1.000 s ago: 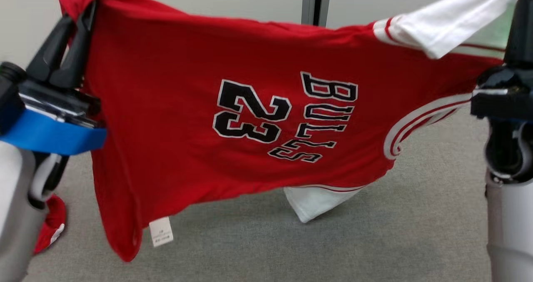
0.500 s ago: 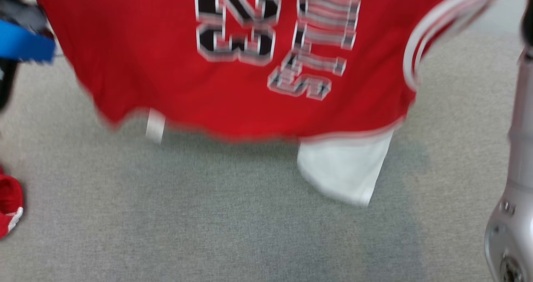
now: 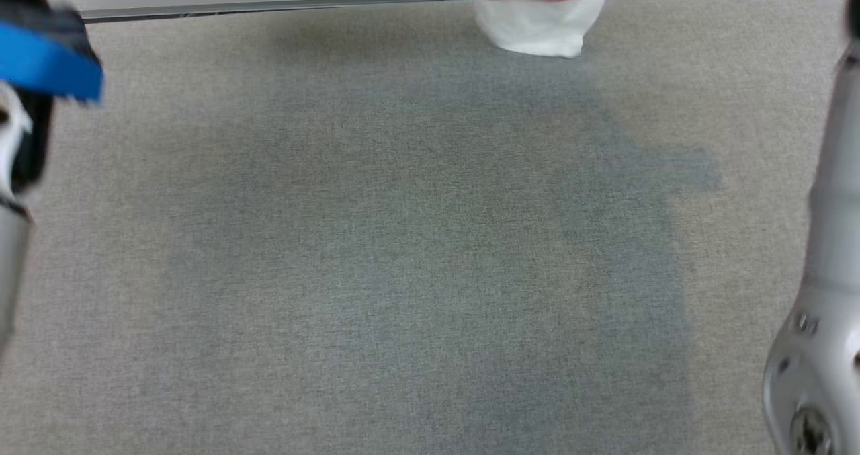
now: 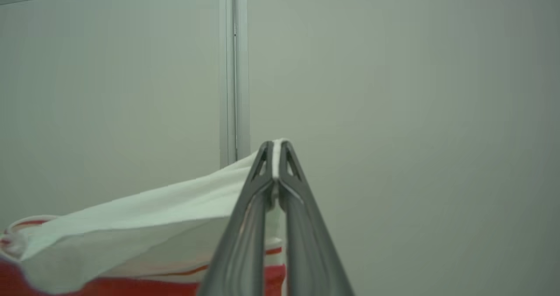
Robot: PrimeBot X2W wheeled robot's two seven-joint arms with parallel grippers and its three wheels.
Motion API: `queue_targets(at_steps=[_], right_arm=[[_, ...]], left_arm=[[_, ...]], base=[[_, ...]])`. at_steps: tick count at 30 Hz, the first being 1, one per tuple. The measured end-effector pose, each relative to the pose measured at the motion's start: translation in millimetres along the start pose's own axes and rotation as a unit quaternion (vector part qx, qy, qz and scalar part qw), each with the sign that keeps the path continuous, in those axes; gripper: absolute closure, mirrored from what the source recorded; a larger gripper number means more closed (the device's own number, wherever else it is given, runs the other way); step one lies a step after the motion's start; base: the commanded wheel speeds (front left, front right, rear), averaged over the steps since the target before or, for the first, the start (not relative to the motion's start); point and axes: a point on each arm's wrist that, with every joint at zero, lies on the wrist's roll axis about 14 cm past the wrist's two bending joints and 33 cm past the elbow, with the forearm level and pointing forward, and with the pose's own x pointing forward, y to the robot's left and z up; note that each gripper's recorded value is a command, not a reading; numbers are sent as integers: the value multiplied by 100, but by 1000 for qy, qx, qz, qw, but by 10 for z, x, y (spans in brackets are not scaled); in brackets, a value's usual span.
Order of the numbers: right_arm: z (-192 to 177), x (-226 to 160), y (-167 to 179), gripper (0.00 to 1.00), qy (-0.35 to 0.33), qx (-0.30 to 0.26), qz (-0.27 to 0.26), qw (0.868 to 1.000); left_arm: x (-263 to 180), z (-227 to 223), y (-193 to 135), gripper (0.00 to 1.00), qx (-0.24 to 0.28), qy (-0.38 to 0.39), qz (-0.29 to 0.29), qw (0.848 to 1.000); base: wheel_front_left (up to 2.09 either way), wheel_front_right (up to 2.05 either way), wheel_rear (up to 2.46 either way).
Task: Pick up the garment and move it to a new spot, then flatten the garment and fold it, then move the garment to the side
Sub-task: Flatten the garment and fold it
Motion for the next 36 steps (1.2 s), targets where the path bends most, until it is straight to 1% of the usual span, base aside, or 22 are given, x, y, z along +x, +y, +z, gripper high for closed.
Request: queue_targets(at_steps=[2,4,6,8,10,11,14,17,20,23,31,33,36], right_arm=[[-274,-263,-42,100,35,14,-5,999],[-539,-589,-34,100,75,27,-4,997],[-747,-985,-73,100,114,51,-16,992],[-887,-1396,-126,100,150,79,-33,985],[-1003,-1845,-271,100,189,110,-70,973],[-1058,-2086,-309,100,213,116,-81,967],[-1160,-2742,-442,100,273,149,-132,941],[-1198,-3259,-420,100,327,155,-147,921],[-1153,-3576,-409,100,354,160,-156,908],[-1081,-3805,-431,100,366,168,-172,899],[-873,-4226,-442,100,383,170,-182,890],[-826,-4334,-469,100,386,168,-188,887],[-785,-4491,-484,100,396,167,-194,882]], left_arm=[[-170,-328,-61,100,-20,37,4,999],[-385,-642,-90,100,-52,71,21,996],[-669,-955,-177,100,-82,111,35,990],[-990,-1231,-333,100,-106,152,43,982],[-1307,-1445,-476,100,-129,188,53,972],[-1457,-1528,-539,100,-138,203,58,968],[-1806,-1636,-636,100,-165,226,87,956],[-2110,-1696,-857,100,-176,250,86,948],[-2405,-1714,-980,100,-183,267,95,941],[-2637,-1718,-1192,100,-184,285,82,937],[-3094,-1627,-1396,100,-189,294,95,932],[-3214,-1627,-1406,100,-191,299,104,929],[-3300,-1607,-1399,100,-187,298,111,929]], base=[[0,0,0],[0,0,0],[0,0,0],[0,0,0],[0,0,0],[0,0,0],[0,0,0],[0,0,0],[0,0,0],[0,0,0],[0,0,0],[0,0,0],[0,0,0]])
